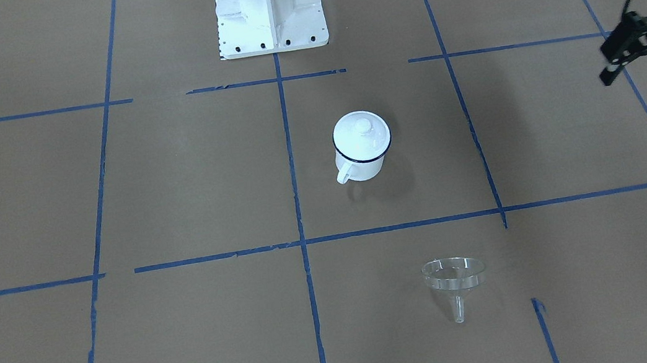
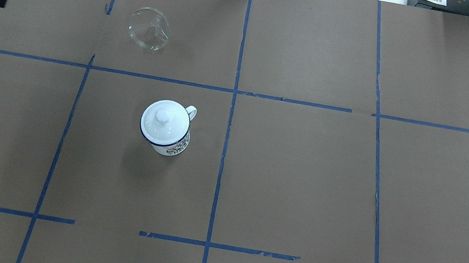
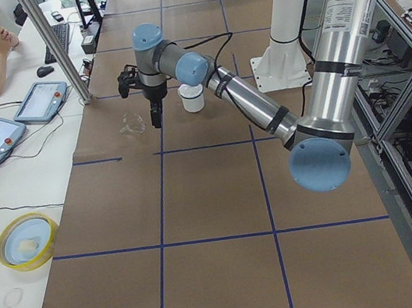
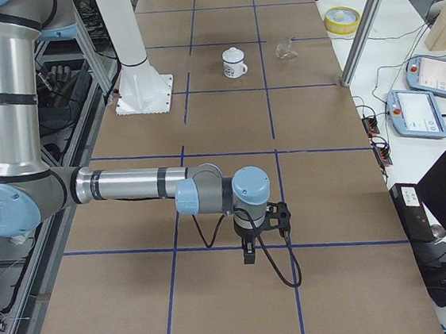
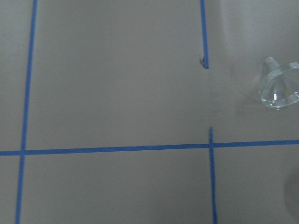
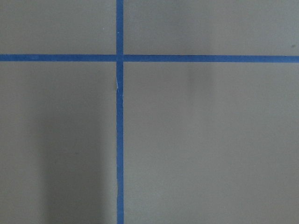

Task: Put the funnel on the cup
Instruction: 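Move the left gripper down over the white lid on the mug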

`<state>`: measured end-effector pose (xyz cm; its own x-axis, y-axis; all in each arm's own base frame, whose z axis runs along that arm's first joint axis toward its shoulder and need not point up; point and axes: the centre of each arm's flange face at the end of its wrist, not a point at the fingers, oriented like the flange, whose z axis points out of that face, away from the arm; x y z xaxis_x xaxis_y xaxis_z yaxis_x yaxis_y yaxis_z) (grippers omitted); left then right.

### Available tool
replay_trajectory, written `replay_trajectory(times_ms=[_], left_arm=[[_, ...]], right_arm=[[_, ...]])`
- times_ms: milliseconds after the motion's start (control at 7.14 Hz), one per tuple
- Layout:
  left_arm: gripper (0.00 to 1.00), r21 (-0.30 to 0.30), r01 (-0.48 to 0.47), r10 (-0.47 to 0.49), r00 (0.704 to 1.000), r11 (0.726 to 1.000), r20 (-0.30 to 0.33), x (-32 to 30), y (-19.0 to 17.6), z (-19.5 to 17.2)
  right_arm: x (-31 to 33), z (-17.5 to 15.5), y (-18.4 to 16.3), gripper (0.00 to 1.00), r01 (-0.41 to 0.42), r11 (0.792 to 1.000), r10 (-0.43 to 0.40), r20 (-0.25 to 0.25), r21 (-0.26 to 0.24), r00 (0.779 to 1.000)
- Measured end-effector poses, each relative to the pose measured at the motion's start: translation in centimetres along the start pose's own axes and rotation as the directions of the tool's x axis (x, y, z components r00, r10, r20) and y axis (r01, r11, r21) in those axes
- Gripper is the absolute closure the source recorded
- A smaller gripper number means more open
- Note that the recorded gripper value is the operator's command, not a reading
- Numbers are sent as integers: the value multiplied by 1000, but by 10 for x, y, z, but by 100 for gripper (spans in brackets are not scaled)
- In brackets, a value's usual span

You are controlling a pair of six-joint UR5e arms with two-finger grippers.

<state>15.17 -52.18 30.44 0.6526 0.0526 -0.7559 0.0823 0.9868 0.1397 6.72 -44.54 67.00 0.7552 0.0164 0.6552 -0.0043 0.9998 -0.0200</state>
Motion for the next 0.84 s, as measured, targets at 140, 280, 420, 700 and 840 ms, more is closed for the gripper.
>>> replay_trajectory(times_ms=[140, 280, 420, 700, 840], left_arm=[[0, -9, -12, 11, 1000, 1000, -14, 37, 2, 10], [0, -29, -8, 7, 1000, 1000, -28, 70, 5, 21], [0, -67, 16, -19, 999, 998, -33, 106, 9, 37], [0, -131, 74, -77, 997, 989, -19, 171, 15, 63], [0, -135, 104, -105, 994, 985, 1, 198, 22, 76]], right_arm=[[0, 0, 0, 0, 0, 1000, 0, 0, 0, 1000], [0, 0, 0, 0, 0, 1000, 0, 0, 0, 1000], [0, 0, 0, 0, 0, 1000, 0, 0, 0, 1000], [0, 0, 0, 0, 0, 1000, 0, 0, 0, 1000], [0, 0, 0, 0, 0, 1000, 0, 0, 0, 1000]])
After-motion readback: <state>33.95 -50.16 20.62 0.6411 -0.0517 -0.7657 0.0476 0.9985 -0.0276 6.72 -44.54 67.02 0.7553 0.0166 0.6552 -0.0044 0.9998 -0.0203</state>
